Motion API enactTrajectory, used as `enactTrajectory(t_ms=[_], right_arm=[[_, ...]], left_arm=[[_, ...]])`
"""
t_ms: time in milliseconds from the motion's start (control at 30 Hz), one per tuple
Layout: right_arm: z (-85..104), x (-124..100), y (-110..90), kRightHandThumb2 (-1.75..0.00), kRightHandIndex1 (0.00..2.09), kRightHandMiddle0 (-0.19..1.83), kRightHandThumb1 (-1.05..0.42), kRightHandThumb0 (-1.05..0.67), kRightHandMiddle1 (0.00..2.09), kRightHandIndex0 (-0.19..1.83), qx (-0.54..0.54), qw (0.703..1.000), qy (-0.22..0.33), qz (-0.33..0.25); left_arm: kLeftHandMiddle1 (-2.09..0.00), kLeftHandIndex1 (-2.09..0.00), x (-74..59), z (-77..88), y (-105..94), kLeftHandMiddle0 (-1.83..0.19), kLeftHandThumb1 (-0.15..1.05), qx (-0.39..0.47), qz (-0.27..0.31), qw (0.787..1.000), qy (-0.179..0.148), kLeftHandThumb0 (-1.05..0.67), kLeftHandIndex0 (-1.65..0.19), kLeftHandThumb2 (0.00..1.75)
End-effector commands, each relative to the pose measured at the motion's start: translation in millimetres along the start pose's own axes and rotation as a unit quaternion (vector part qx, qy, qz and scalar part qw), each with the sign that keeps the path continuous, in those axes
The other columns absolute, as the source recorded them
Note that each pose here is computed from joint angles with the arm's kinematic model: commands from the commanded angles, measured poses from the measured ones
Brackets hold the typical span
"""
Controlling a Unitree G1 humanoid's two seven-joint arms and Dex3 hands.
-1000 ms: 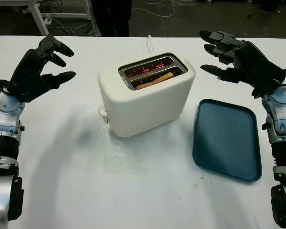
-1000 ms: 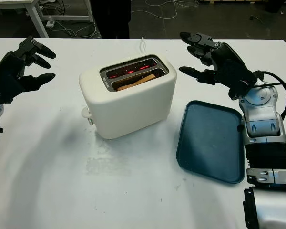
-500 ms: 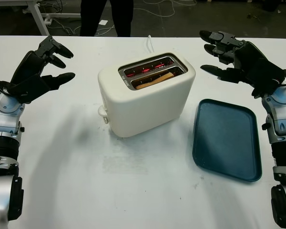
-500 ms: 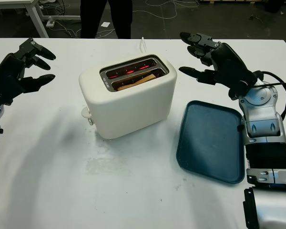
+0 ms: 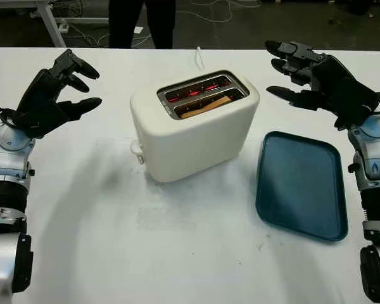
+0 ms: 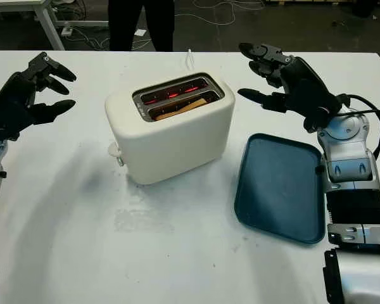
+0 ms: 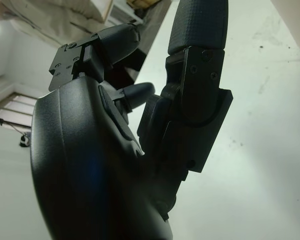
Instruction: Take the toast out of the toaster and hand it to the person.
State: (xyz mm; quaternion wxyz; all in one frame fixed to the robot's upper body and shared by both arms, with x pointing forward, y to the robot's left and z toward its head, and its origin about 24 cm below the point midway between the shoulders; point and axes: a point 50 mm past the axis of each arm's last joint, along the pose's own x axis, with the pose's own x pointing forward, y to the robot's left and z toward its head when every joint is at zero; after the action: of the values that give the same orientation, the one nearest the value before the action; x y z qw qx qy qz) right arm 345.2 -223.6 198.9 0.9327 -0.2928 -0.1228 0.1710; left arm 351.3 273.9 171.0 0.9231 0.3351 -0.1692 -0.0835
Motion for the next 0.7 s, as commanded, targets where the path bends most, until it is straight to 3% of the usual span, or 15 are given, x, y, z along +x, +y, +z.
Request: enactTrajectory(t_ms=[0, 667], right_arm=[[-1.2, -2.7, -1.6, -0.21, 0.01, 0.25, -0.92, -0.72, 0.00, 0.23, 0.002, 1.000, 0.003, -0.003], [-1.5, -2.6, -0.6, -0.21, 0.01, 0.25, -0.92, -0.71, 0.00, 0.22, 0.007, 1.000, 0.005, -0.004]], left_arm=[[-1.65, -1.52, 2.5, 5.1, 4.6, 0.00, 0.92, 0.002, 0.005, 1.000, -0.014, -1.05, 0.00, 0.31], [-1.66, -1.53, 1.4, 5.0, 5.9, 0.00, 0.92, 0.008, 0.007, 1.000, -0.013, -1.05, 0.00, 0.33]])
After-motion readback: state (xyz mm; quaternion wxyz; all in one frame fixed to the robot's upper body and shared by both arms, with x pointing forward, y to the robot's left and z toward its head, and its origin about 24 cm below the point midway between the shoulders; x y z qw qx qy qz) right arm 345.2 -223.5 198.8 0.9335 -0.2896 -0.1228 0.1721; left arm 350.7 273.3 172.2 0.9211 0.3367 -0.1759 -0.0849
